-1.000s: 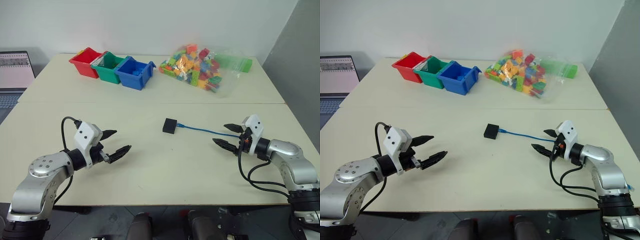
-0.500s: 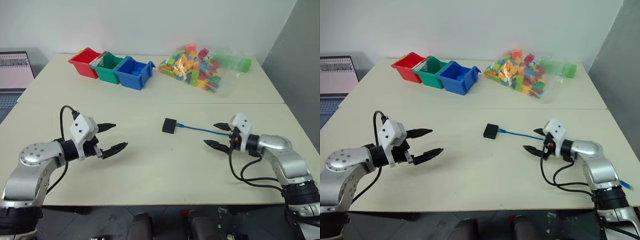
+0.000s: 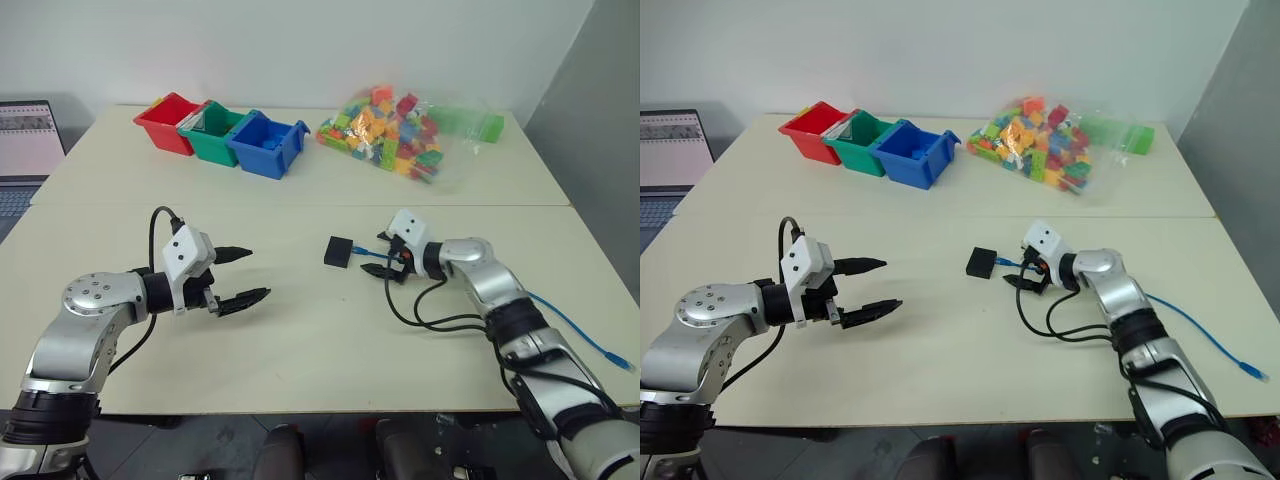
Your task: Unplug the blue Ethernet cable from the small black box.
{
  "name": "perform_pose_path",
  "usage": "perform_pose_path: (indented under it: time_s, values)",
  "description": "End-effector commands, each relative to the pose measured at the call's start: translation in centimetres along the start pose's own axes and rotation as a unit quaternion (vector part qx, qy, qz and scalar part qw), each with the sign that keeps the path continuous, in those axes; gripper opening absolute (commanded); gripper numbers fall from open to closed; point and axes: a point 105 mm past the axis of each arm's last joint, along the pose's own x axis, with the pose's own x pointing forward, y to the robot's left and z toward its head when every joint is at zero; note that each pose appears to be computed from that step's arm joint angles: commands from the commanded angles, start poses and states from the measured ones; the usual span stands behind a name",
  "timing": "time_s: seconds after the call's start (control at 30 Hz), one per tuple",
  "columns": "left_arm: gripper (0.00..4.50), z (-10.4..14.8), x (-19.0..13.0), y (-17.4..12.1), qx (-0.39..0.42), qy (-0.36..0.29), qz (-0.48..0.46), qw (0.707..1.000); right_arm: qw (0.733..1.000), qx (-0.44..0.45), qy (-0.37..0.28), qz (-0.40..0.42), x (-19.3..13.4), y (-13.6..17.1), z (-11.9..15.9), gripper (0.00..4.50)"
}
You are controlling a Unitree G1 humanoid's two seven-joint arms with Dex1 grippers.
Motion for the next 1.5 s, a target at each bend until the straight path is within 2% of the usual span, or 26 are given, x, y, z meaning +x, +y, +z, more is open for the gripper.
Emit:
perform_pose_path:
  time_s: [0.03,0.07,0.27,0.47,0.5,0.6,0.77,1.0,1.1,1.23,1.5]
  values:
    - [4.50,0.8,-0.3,0.1,0.005,-0.013,0.007,1.000,1.000,-0.024,-0.003,0.006,0.3,-0.4,0.7,4.10]
    - [4.50,0.8,-0.4,0.0,0.003,-0.013,0.005,1.000,1.000,-0.025,-0.003,0.007,0.4,-0.4,0.7,3.99]
    - [4.50,0.9,-0.4,-1.1,-0.003,-0.010,-0.041,0.999,0.999,-0.030,-0.003,0.011,0.7,-0.5,0.8,2.57]
    - [4.50,0.8,0.2,-0.3,-0.015,-0.018,-0.038,0.999,0.998,-0.060,-0.004,0.008,0.6,-0.6,1.1,1.08]
    - [4.50,0.8,0.3,-0.1,-0.022,-0.023,-0.035,0.999,0.998,-0.065,-0.006,0.006,0.5,-0.7,1.2,0.72]
    - [4.50,0.9,0.6,0.8,-0.047,-0.040,-0.020,0.998,0.996,-0.086,-0.021,0.005,0.2,-0.6,1.9,0.10]
    - [4.50,1.6,0.7,1.7,-0.095,-0.071,-0.005,0.993,0.986,-0.158,-0.059,0.001,-1.1,-0.1,3.9,0.09]
    - [4.50,2.7,1.1,0.7,-0.215,-0.092,-0.058,0.970,0.942,-0.308,-0.134,0.027,-3.7,3.6,7.6,0.09]
    - [4.50,3.3,1.3,0.2,-0.238,-0.097,-0.078,0.963,0.935,-0.322,-0.145,0.036,-4.2,4.6,8.3,0.09]
    - [4.50,4.3,2.3,-0.7,-0.252,-0.095,-0.111,0.957,0.923,-0.340,-0.168,0.057,-5.1,6.0,10.7,0.09]
    - [4.50,5.0,3.9,-1.3,-0.248,-0.087,-0.113,0.958,0.912,-0.372,-0.160,0.059,-5.3,6.7,11.7,0.09]
